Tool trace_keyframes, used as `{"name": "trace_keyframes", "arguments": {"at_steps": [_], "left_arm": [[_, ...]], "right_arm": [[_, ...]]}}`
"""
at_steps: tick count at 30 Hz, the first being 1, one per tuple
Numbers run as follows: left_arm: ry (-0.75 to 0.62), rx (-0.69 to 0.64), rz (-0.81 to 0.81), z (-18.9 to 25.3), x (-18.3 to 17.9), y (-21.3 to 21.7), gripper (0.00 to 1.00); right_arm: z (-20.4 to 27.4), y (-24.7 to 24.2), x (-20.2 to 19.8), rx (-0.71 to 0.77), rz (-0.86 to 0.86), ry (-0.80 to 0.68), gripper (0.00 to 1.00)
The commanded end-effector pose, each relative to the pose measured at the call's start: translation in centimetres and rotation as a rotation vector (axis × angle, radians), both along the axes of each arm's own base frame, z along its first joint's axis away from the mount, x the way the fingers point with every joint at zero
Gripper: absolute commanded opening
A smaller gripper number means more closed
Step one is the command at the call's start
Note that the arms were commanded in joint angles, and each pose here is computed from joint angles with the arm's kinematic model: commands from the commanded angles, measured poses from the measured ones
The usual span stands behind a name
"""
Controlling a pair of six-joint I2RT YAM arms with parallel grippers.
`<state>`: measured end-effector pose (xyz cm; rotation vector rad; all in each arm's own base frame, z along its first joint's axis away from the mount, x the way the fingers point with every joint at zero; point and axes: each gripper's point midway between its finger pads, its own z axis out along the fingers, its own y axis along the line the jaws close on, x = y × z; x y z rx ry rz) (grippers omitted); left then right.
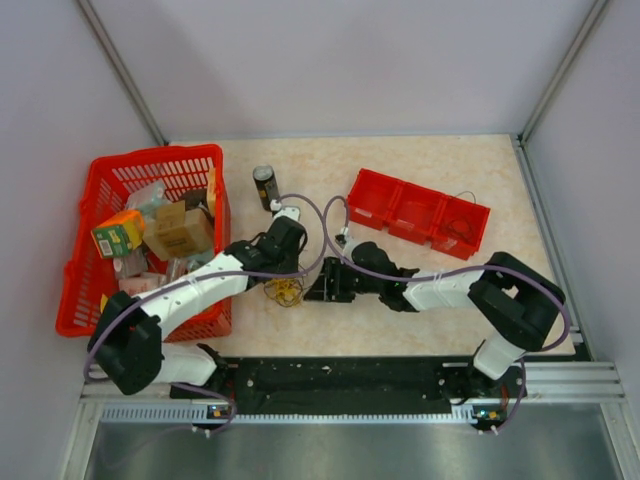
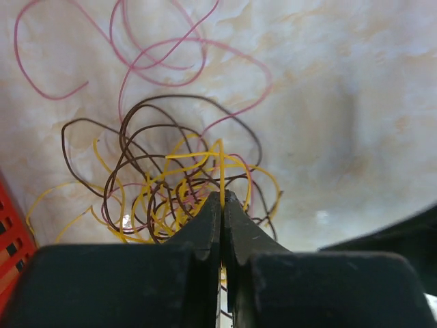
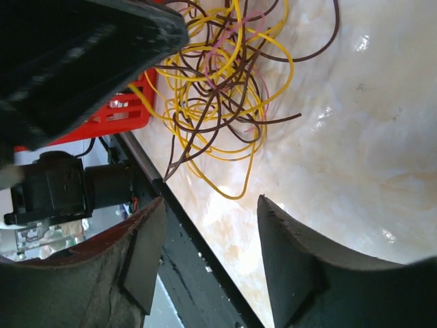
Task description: Untangle the cables
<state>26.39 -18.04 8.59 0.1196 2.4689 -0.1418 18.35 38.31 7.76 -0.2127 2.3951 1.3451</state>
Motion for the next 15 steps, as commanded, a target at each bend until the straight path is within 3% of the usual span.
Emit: {"name": "trace_keyframes", "arguments": {"at_steps": [1, 7, 9, 12, 15], "left_arm": [[-0.149, -0.173, -0.095, 8.3, 0.7, -2.2, 0.00], [-0.219, -0.381, -0.227, 13.7, -2.3, -3.8, 0.00], [-0.235, -0.429, -0.277, 15.9, -3.5, -4.1, 0.00], [-0.365, -0.505, -0.364, 21.9, -5.0, -3.8, 0.00], [-0.565, -0.585, -0.435, 30.7, -7.2, -2.4, 0.00]], "right_arm": [[3.0, 1.9, 1.0, 0.105, 0.011, -0.057, 0.60], [2.5, 4.0, 2.8, 0.107, 0.016, -0.061, 0.59], [2.0, 4.5, 3.4, 0.102, 0.003, -0.054, 0.48], [0.0, 3.9, 4.5, 0.065, -0.047, -0.022, 0.17], [-2.9, 1.6, 4.9, -0.032, -0.113, 0.011, 0.01]]}}
